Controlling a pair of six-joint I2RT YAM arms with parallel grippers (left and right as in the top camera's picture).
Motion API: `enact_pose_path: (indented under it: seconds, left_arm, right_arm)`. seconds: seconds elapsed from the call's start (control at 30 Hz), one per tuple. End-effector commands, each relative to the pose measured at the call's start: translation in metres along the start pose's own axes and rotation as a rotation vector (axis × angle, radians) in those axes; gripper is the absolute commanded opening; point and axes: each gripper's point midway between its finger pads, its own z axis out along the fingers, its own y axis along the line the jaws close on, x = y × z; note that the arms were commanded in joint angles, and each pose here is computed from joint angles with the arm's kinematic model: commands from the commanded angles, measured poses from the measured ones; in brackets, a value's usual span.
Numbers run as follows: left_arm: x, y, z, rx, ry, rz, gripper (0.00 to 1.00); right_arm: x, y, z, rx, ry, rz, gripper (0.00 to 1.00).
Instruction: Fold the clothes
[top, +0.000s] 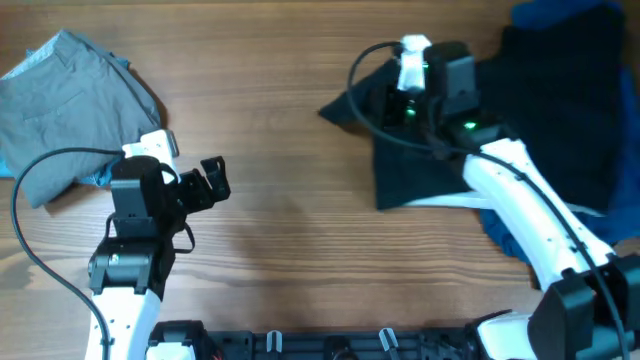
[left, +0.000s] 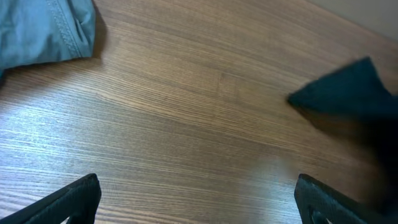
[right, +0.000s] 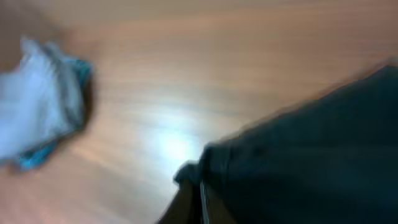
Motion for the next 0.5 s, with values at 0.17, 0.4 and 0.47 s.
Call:
enact_pose_path:
  seconds: [0.17, 0.4, 0.47]
  left_arm:
    - [-0.002, -0.008, 0.002, 0.041, 0.014, -0.012, 1.0]
    - [0.008, -0.054, -0.007, 0.31, 0.098, -0.071, 1.0]
    - [-0.001, -0.057, -0.004, 0.317, 0.091, -0.226, 1.0]
  right_arm:
    - [0.031, 0.018, 0.017, -0.007, 0.117, 0.064, 1.0]
    - [0.119, -0.062, -0.026, 0.417, 0.469, 0.045, 1.0]
    - [0.129, -0.063, -0.032, 0.421, 0.523, 0.02, 1.0]
